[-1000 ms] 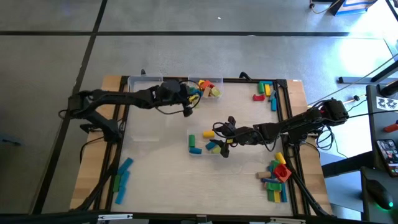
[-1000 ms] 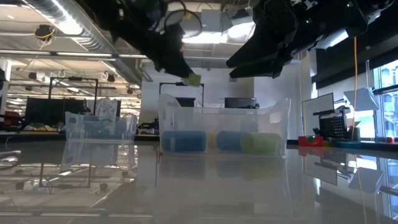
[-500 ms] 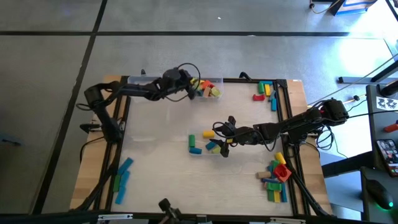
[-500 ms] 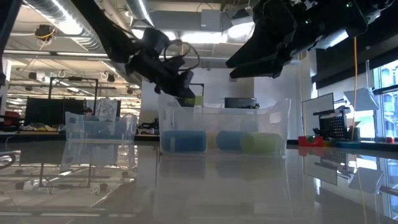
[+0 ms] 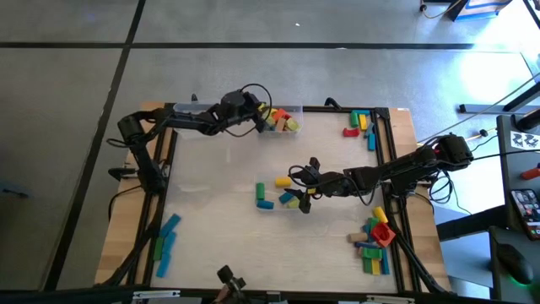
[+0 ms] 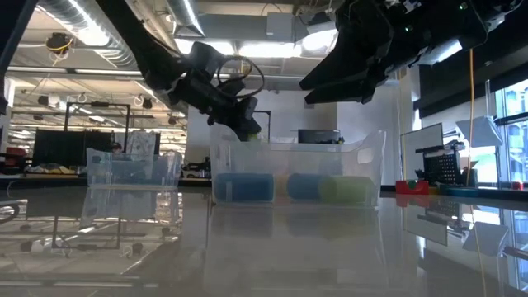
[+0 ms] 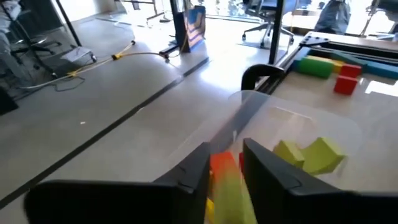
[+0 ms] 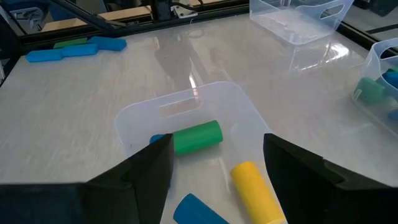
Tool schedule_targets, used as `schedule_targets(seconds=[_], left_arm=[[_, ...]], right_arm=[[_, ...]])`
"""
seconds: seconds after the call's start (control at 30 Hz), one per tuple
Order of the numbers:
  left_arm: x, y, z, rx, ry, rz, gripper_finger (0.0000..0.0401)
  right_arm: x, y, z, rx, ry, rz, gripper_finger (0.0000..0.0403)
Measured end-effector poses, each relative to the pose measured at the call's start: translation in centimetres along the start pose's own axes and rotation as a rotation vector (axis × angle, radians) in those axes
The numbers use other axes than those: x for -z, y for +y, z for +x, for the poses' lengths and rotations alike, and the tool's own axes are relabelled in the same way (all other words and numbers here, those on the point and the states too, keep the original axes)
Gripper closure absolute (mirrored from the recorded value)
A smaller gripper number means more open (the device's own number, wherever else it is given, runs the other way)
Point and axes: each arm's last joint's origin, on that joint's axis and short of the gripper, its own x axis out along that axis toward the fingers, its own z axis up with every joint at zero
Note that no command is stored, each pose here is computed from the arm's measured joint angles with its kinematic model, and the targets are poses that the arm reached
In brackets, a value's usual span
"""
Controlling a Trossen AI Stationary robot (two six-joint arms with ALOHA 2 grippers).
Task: Sort blocks by size
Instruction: Put the light green arch block into the top right transparent bin, then put the green cylindrical block into the bottom transparent bin
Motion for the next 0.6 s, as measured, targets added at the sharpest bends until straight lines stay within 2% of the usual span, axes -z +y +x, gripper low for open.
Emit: schedule_targets(seconds=[0.13,0.27,0.43,0.6], left_arm=[[-0.4,-0.4,-0.1,0.015,0.047,0.049,0.0268],[-2.1,-0.7,-1.6,0.036,0.105,0.065,0.0242],[-4.0,-1.4,-5.0,0.079,0.164,0.127,0.0240],[-6.4,-2.1,-9.5,0.117,0.104,0.139,0.0254]], right_arm=[[0.0,0.0,0.0,0.000,0.000,0.000,0.0157],[0.0,0.0,0.0,0.001,0.003,-0.001,0.0157],[-0.1,0.0,0.0,-0.003,-0.010,0.004,0.0157],[-0.2,-0.1,-0.1,0.037,-0.026,0.004,0.0157]])
